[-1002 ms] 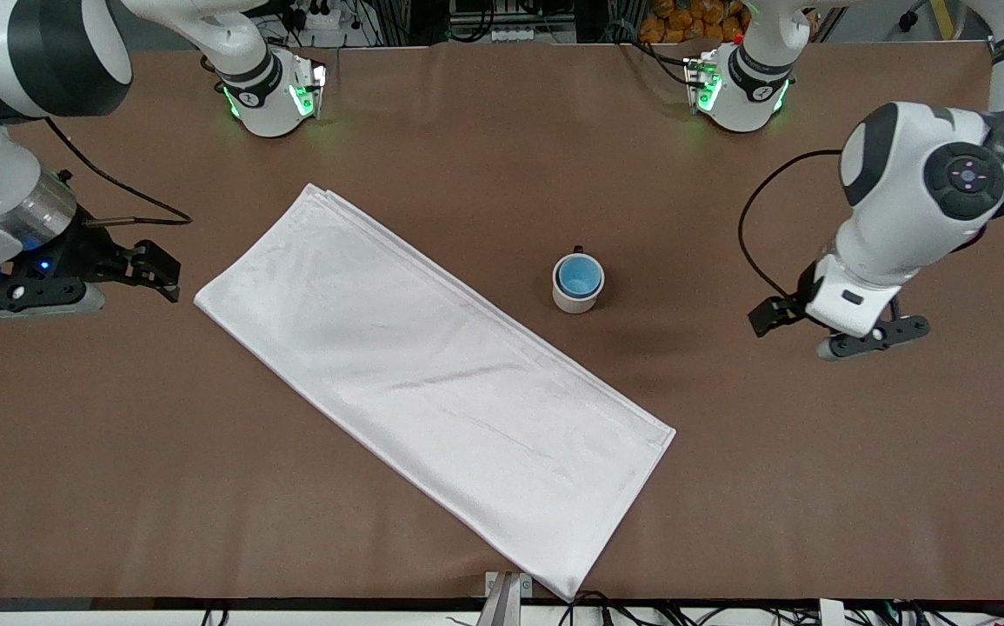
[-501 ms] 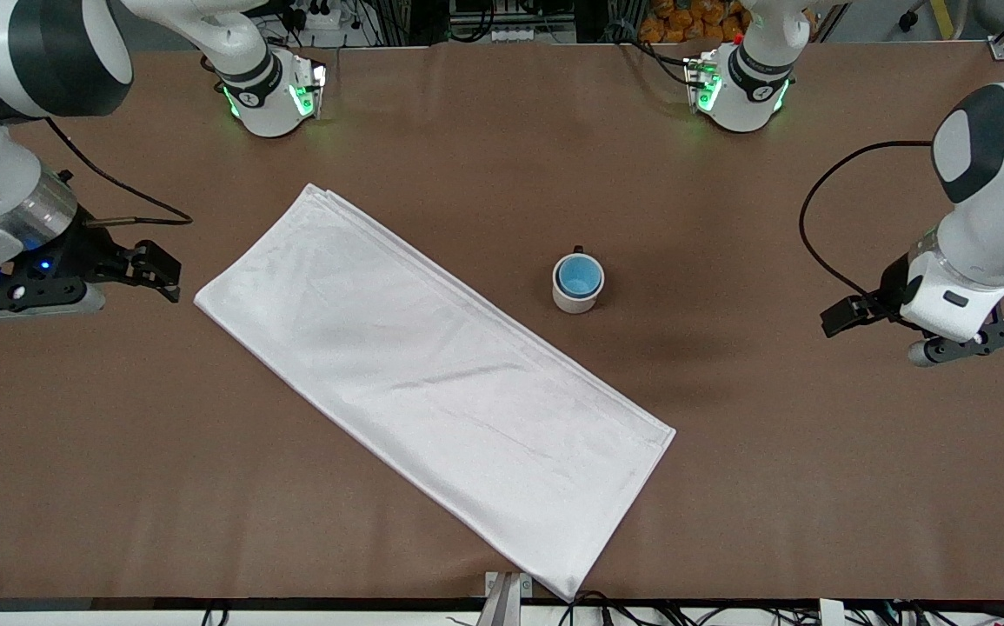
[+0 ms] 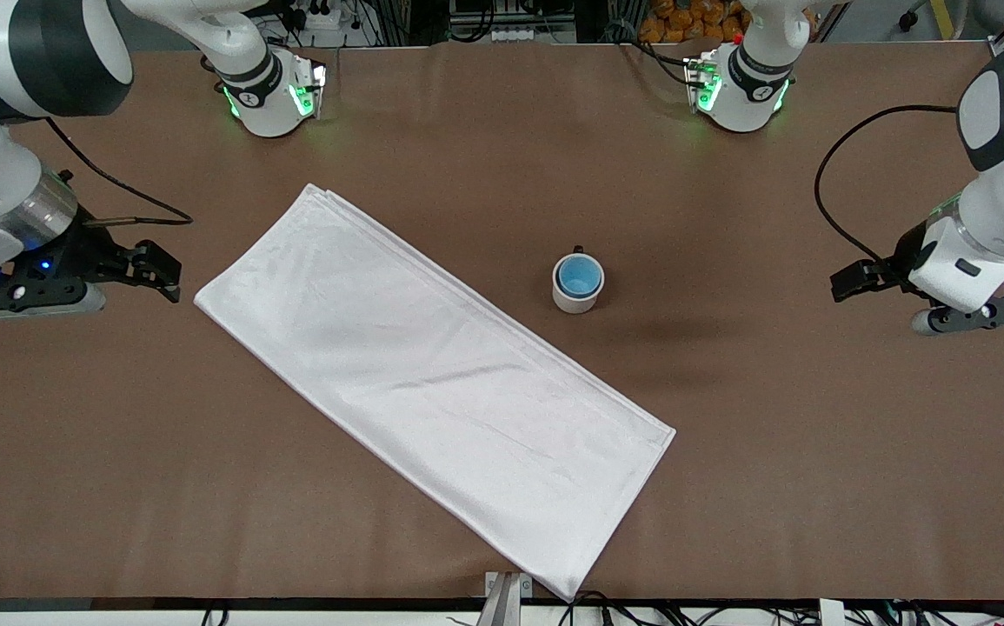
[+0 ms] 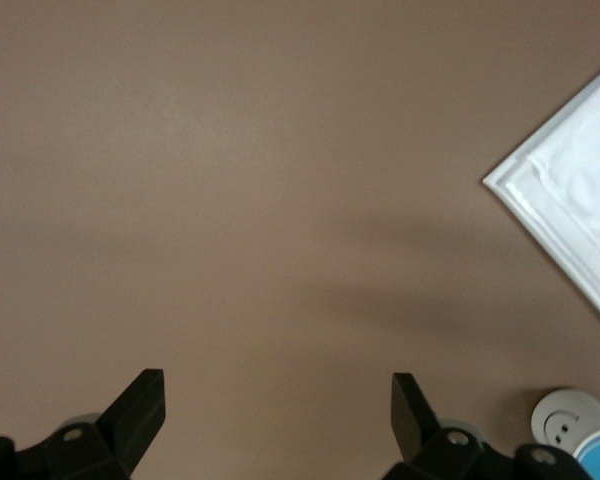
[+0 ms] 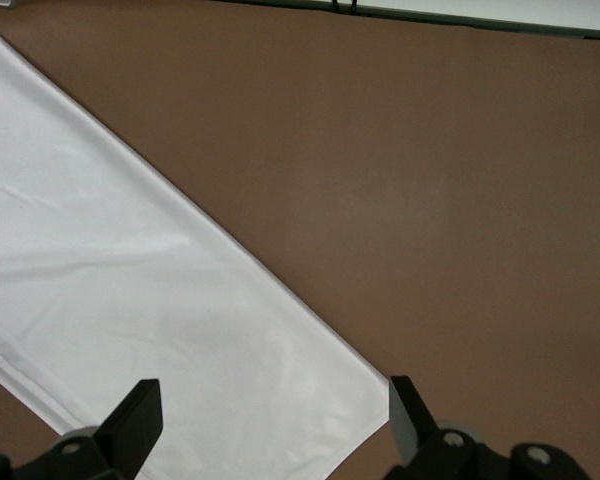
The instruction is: Place blue cup into white mug on table
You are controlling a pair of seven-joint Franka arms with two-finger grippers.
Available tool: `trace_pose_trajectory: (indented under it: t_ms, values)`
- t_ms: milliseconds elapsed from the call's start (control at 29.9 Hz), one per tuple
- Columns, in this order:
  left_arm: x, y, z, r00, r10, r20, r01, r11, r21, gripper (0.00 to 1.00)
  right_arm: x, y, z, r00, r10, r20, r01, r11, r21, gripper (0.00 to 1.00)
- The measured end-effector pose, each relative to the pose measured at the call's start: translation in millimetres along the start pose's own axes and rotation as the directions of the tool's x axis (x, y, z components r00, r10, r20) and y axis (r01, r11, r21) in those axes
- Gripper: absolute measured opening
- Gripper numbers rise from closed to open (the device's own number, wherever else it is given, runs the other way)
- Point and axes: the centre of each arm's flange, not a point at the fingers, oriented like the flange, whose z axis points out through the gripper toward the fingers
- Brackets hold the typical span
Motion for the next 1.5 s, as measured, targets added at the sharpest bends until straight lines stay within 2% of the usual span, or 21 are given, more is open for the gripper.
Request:
trace_pose_trajectory:
  t_ms: [200,468,601,1303,1503]
  values:
    - [-14.3,13.9,-0.8,1.0,0.025,0.011,-0.025,1.0,0.007,1.0,0.1,-0.1,0.3,1.0,0.0,-0.002,0.0,1.0,0.0,1.0]
    - [-32.0,22.2,2.2,0.996,0.042,0.078,-0.044,0.999,0.032,1.0,0.1,-1.3,-0.1,1.0,-0.002,-0.003,0.002,1.0,0.001,1.0]
    - [-33.8,21.9,1.8,0.995,0.041,0.086,-0.044,0.998,0.035,1.0,0.0,-1.4,-0.5,1.0,-0.002,-0.003,0.002,1.0,0.001,1.0]
    - [-34.0,-4.7,-83.2,1.0,0.022,0.014,-0.022,1.0,0.022,1.0,0.2,3.4,-1.0,1.0,0.006,-0.006,-0.006,1.0,0.001,1.0]
    - [-31.9,-15.9,-93.0,0.999,0.038,0.001,-0.038,0.999,0.019,1.0,-0.9,13.8,-5.7,1.0,0.029,-0.013,-0.029,1.0,0.011,1.0]
